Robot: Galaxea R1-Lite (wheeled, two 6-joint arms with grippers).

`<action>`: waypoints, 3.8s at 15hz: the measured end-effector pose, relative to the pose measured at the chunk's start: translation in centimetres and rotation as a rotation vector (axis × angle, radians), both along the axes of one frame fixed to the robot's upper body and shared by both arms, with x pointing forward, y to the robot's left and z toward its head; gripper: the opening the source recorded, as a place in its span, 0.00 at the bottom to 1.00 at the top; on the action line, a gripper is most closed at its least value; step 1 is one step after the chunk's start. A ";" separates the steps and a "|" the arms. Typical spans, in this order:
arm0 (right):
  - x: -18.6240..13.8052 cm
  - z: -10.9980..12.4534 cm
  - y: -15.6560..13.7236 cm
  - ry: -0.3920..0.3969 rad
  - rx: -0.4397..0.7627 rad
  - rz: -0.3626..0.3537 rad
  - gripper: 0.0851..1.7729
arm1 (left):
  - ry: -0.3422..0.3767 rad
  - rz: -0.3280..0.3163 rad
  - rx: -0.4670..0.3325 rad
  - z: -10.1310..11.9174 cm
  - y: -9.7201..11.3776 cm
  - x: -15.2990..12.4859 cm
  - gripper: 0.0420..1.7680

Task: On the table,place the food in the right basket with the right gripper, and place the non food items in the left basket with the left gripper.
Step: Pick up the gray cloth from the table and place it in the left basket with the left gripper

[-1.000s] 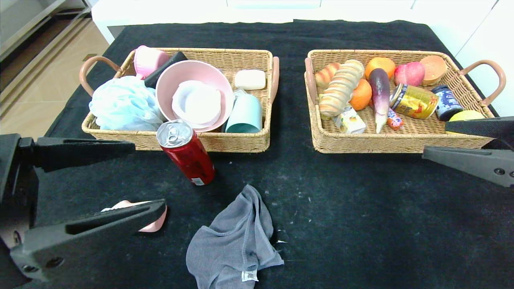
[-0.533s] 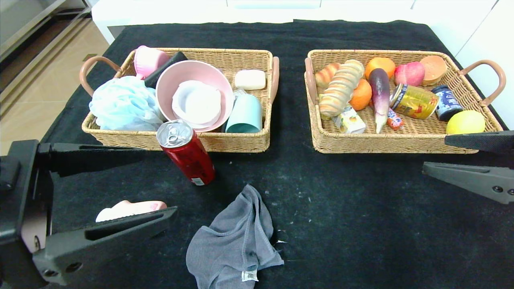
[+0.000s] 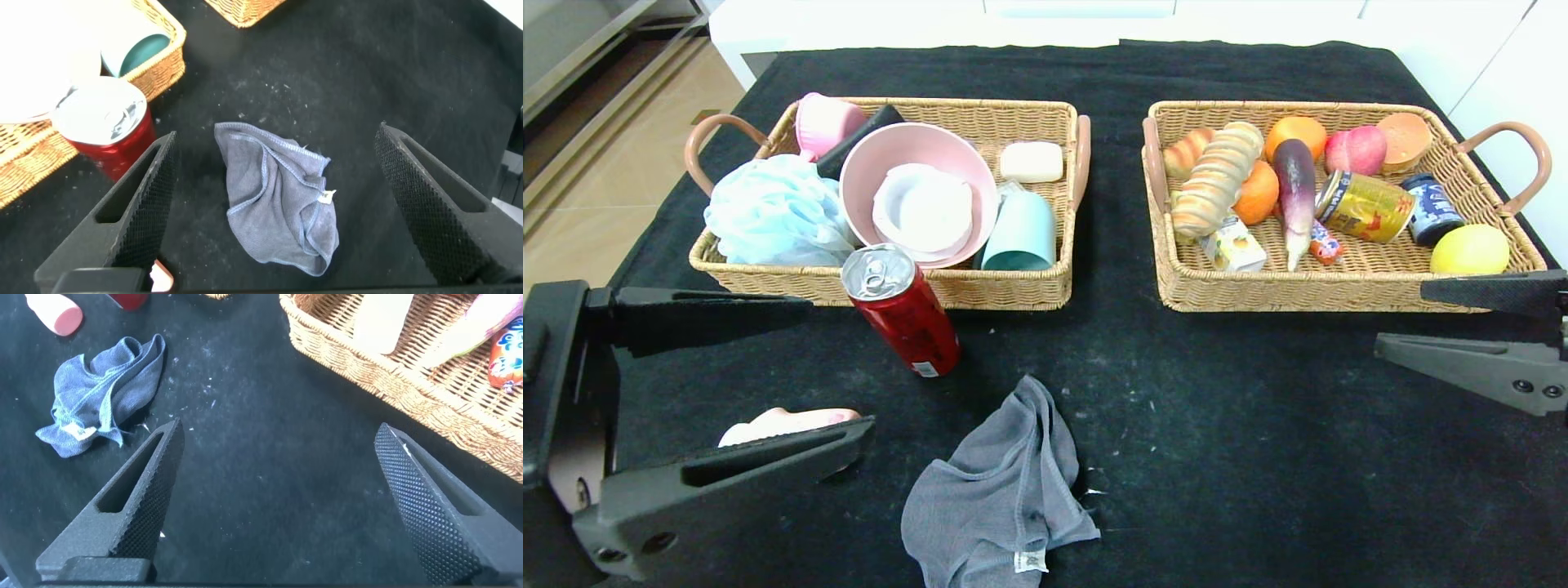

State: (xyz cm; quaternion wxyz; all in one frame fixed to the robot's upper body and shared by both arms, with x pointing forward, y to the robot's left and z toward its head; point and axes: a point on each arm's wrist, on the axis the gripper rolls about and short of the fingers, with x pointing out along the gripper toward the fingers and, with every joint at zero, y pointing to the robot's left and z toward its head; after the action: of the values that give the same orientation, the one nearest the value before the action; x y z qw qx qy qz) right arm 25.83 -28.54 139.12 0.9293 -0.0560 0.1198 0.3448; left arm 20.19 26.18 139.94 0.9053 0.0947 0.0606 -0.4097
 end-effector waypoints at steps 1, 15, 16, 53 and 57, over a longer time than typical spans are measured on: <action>0.0 0.0 0.0 -0.002 0.000 0.000 0.96 | 0.002 0.002 0.002 0.0 0.1 -0.1 0.97; -0.6 0.7 -0.5 -0.036 0.007 -0.019 0.96 | 0.290 0.161 0.383 -2.3 -4.9 2.1 0.97; -0.7 0.8 -0.5 -0.038 0.007 -0.020 0.96 | 0.309 0.173 0.398 -2.7 -5.6 2.6 0.97; -0.4 0.6 -0.5 -0.031 0.006 -0.023 0.96 | 0.513 0.299 0.688 -10.5 -14.6 8.2 0.13; -0.4 0.6 -0.5 -0.031 0.006 -0.023 0.96 | 0.514 0.301 0.689 -10.6 -14.6 8.2 0.13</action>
State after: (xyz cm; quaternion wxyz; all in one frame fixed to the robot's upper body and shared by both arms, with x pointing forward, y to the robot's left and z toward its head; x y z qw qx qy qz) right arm 25.42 -29.04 139.76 0.9351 -0.0570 0.1049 0.3338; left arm 28.35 11.61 129.36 0.8260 0.2756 0.4291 -0.2400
